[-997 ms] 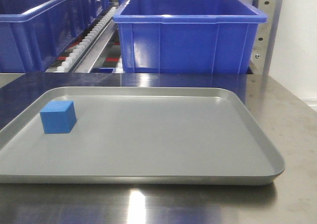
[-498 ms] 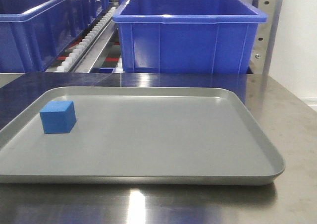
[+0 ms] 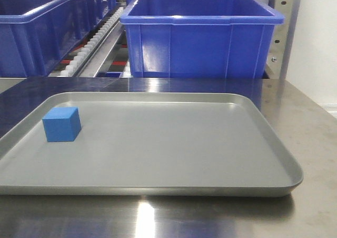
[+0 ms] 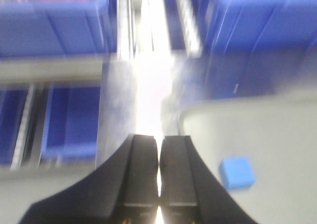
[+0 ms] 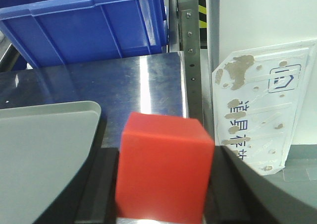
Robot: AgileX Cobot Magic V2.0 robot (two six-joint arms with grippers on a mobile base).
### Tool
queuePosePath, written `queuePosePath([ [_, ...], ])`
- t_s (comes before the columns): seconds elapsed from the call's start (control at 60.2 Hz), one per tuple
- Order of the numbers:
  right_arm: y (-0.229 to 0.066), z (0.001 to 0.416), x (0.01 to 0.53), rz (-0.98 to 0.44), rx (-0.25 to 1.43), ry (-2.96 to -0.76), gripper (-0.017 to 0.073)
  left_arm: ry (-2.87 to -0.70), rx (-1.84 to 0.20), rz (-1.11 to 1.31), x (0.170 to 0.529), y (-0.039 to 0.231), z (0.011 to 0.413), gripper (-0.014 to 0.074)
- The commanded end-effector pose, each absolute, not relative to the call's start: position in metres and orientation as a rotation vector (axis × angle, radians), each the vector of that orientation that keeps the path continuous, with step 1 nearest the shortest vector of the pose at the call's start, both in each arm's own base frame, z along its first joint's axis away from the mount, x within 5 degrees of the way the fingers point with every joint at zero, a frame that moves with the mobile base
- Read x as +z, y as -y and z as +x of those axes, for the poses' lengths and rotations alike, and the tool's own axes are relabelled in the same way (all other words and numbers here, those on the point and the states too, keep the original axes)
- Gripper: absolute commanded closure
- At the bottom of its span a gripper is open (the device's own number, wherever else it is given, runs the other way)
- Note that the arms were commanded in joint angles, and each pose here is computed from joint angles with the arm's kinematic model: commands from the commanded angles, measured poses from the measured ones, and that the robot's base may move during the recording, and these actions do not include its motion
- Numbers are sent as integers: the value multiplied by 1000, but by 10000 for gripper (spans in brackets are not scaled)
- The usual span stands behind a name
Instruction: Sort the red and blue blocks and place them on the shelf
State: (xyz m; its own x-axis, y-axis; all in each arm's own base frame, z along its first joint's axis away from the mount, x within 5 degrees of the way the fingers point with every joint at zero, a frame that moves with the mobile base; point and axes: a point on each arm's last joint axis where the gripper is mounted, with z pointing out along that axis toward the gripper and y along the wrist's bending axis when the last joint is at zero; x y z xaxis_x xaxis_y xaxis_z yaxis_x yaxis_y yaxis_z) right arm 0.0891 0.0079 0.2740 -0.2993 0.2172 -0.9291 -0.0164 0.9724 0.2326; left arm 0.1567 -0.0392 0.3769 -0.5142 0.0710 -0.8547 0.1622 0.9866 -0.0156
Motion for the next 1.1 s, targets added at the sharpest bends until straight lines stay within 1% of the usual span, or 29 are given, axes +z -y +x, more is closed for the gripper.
queuePosePath([
  [0.0, -7, 91, 292, 146, 233, -1741, 498, -2099, -109, 172, 391, 43, 166, 457],
  [0.249, -7, 91, 292, 146, 233, -1741, 498, -2185, -106, 181, 375, 51, 188, 457],
  [0.449, -7, 91, 292, 146, 233, -1741, 498, -2231, -93, 185, 368, 53, 193, 457],
  [0.864, -7, 91, 292, 146, 233, -1741, 498, -2200, -102, 193, 369, 55, 198, 457],
  [1.08, -7, 91, 292, 146, 233, -1741, 498, -2116, -128, 214, 373, 60, 207, 456],
])
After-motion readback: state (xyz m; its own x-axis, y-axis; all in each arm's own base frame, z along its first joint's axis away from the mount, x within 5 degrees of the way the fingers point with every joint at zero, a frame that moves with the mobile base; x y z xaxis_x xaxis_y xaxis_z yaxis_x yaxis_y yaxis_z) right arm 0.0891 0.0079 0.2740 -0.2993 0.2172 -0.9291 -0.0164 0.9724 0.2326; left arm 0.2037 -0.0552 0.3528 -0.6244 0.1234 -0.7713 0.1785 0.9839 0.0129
